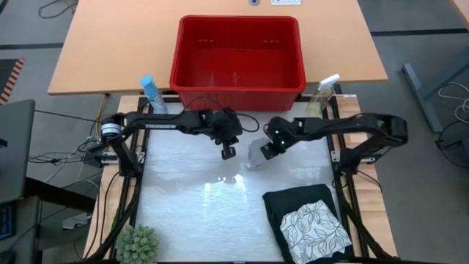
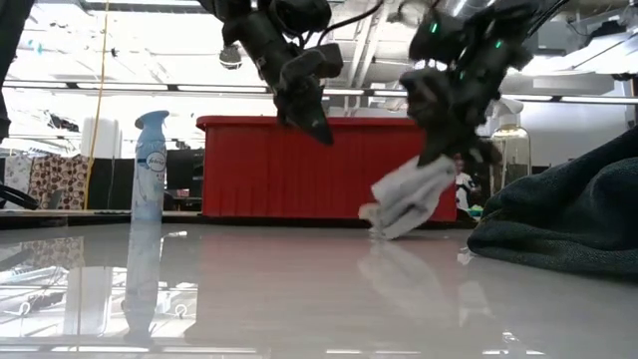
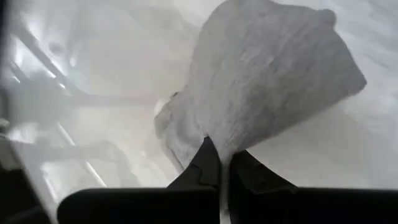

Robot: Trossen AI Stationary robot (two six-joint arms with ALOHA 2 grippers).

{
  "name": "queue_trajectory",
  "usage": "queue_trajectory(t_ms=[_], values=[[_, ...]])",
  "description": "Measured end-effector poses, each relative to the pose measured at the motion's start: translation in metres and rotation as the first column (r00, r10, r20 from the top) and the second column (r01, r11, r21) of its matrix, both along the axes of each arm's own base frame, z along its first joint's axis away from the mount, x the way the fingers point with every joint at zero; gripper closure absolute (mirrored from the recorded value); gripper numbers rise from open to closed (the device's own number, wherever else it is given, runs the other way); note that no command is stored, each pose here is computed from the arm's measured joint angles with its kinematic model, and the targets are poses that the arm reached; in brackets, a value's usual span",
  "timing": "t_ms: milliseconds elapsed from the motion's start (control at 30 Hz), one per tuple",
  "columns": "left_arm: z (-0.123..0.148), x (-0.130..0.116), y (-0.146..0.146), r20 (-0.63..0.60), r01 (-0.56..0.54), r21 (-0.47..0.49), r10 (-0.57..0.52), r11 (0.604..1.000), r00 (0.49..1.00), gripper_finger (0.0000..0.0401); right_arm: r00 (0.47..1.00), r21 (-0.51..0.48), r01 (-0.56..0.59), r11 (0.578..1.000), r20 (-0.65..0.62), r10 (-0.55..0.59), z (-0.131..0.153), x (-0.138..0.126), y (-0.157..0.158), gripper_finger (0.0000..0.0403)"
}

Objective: Fold laundry
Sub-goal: Stack the gray boxer shorts on top of the white-patterned shirt

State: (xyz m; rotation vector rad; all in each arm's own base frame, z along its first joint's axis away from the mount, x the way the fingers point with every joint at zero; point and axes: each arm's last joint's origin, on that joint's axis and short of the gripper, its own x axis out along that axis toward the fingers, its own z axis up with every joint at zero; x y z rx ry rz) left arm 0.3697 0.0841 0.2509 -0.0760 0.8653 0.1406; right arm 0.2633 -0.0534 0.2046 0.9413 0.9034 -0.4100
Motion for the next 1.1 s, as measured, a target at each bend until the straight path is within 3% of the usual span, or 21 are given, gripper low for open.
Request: queue_trajectory(t_ms=[200, 500, 633, 967, 1100], values=[[-0.002, -0.001, 0.000, -0.012, 0.006, 0.022, -0.006, 1.000, 1.000, 0.0401, 0.995, 0.054, 0.047, 0.997, 0.083, -0.051, 0.026, -0.006, 0.040, 0.0376], [-0.007, -0.003, -0.002, -0.045, 0.040, 0.041, -0.038, 0.998, 0.998, 0.0401, 0.979, 0.203, 0.019, 0.979, 0.194, -0.060, 0.044, -0.015, 0.123, 0.0376], [-0.007, -0.003, -0.002, -0.042, 0.042, 0.044, -0.040, 0.998, 0.998, 0.0401, 0.969, 0.220, 0.051, 0.974, 0.225, -0.101, 0.054, -0.027, 0.161, 0.0376], [-0.006, -0.002, -0.002, -0.030, 0.045, 0.044, -0.044, 0.998, 0.999, 0.0401, 0.984, 0.257, 0.170, 0.951, 0.013, -0.179, 0.076, -0.089, 0.224, 0.0376], [-0.006, -0.002, -0.002, -0.026, 0.045, 0.045, -0.044, 0.998, 0.999, 0.0401, 0.975, 0.320, 0.211, 0.924, 0.003, -0.223, 0.077, -0.110, 0.242, 0.0376]])
